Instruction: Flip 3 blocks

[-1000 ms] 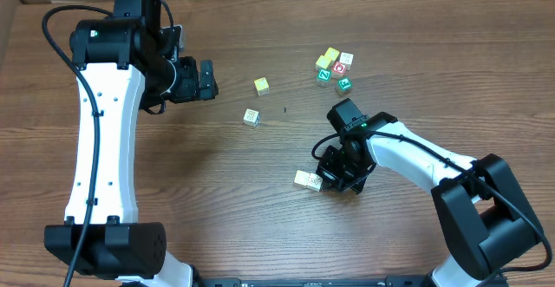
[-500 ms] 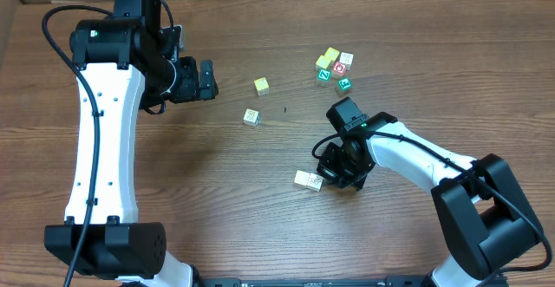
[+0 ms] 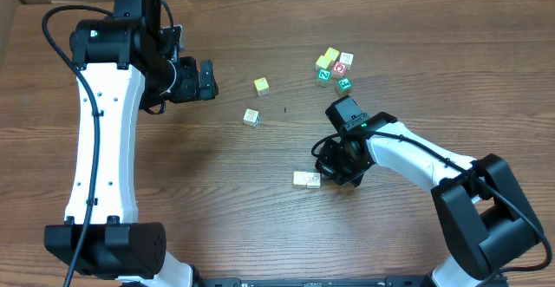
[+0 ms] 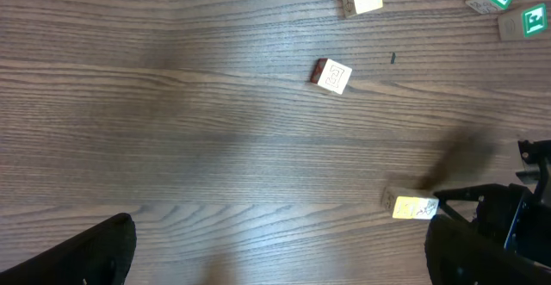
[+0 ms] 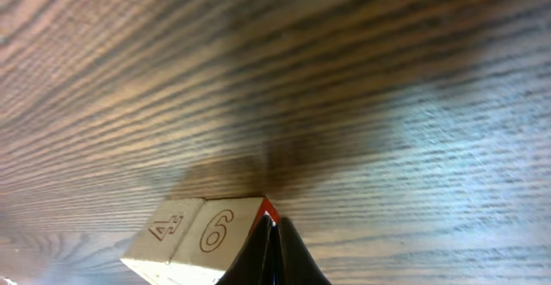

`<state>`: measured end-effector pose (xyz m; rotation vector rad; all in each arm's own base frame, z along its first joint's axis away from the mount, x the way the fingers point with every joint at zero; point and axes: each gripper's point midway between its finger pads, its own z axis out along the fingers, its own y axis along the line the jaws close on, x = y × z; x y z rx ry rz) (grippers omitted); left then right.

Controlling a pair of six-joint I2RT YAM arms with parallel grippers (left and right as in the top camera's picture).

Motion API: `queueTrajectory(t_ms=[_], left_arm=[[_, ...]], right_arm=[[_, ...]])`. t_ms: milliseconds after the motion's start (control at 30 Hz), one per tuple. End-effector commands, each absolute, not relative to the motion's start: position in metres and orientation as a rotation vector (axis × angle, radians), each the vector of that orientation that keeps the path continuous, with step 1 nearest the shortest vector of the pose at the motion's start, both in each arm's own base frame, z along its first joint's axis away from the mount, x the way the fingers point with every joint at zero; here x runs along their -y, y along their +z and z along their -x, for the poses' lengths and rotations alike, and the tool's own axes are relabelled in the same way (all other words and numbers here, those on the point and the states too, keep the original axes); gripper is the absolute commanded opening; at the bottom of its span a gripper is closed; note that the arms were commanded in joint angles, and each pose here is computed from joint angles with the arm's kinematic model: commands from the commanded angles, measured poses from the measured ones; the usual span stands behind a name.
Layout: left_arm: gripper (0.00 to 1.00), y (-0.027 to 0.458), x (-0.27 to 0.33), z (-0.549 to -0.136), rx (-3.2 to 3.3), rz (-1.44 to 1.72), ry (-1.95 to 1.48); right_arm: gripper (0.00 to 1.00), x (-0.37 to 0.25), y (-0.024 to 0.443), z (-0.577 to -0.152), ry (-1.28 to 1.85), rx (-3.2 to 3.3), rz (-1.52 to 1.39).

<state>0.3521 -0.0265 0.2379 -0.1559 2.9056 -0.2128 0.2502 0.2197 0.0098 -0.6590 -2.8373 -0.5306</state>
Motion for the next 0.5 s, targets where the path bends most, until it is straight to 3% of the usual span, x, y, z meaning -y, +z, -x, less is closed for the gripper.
queueTrajectory(t_ms=[0,467], left_arm=[[1.0,0.241,0.024,-0.356,-2.894,0.179,-0.205],[1.0,0.241,0.024,-0.356,-2.894,0.179,-0.205]], right_arm=[[0.04,-0.221,0.011,-0.252,-0.536,2.855,0.654],[0.04,-0.195,0.023,-0.249,-0.411,2.816,0.679]])
